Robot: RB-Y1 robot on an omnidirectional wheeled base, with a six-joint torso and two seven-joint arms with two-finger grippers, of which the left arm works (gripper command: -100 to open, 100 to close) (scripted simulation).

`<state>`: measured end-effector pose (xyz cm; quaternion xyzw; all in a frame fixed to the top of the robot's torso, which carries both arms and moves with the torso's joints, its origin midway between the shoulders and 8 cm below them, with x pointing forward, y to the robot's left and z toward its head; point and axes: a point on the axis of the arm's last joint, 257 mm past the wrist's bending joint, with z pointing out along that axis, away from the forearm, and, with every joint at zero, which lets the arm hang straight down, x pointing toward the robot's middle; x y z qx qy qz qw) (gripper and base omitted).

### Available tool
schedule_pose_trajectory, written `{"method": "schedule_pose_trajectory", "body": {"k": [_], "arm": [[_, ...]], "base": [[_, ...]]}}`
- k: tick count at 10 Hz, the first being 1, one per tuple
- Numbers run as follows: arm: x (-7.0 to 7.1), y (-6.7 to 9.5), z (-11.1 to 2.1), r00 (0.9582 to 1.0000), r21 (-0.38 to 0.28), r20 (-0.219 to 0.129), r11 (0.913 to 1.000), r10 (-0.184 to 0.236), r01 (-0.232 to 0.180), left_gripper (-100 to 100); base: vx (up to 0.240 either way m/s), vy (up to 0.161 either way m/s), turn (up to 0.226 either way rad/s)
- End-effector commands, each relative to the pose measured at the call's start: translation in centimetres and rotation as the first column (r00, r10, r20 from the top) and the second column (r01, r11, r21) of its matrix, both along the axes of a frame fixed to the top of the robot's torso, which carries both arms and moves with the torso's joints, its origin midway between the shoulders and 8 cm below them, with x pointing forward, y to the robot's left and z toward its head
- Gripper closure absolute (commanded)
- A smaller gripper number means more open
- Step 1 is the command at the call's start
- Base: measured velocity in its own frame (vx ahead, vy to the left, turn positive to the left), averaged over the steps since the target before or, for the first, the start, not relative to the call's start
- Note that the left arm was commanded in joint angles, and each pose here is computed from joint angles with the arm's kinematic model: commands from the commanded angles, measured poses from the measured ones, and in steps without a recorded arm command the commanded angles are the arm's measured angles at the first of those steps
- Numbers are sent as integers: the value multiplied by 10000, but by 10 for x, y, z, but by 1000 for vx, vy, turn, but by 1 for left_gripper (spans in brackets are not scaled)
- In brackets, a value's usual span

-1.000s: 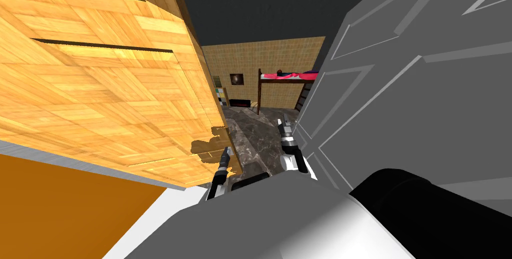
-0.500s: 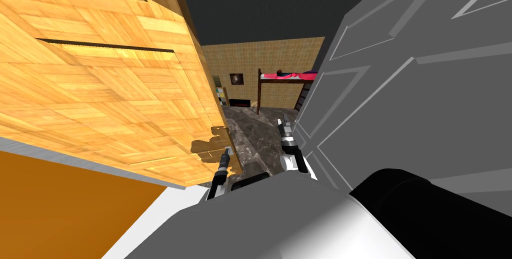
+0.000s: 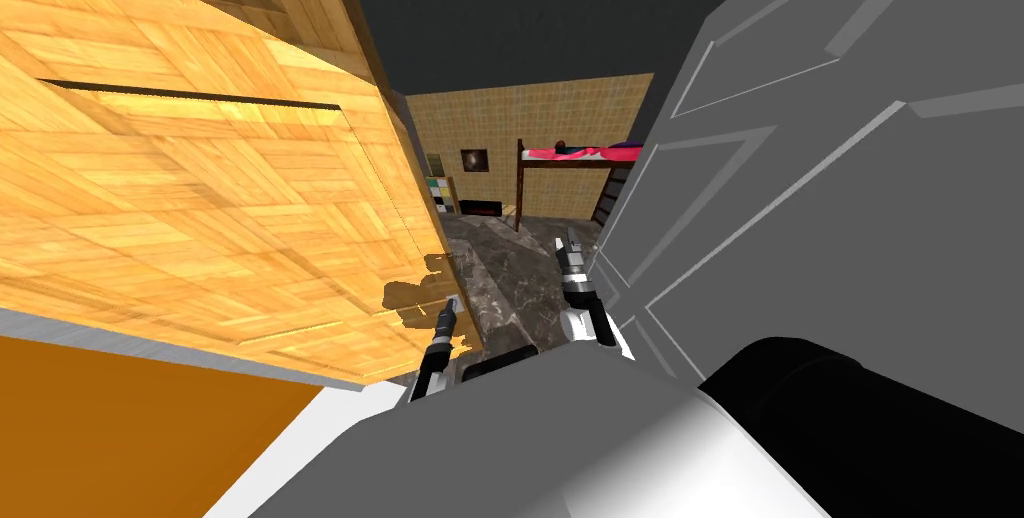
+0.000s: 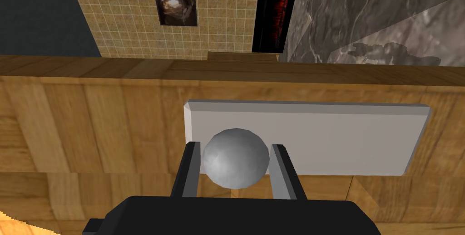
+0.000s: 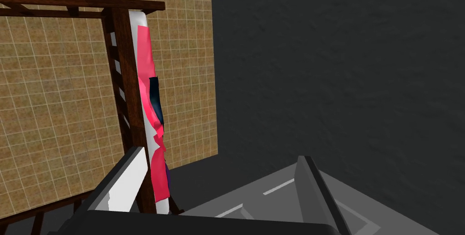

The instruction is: Push the door open

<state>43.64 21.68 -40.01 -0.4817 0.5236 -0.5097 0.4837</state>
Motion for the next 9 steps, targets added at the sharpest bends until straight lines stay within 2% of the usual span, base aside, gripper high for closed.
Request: {"method": "schedule_pose_trajectory", "body": {"k": [1,6,9], "arm": [[6,16,6,9995,106,165,9995,280,-282,100],[9,49,8,9949,200,185,9948,991,-995,100],[10,70,9,9889,216,198,9888,1473,-1477,100]], "base": [[202,-47,44],[202,-70,58],[167,-58,79]]}}
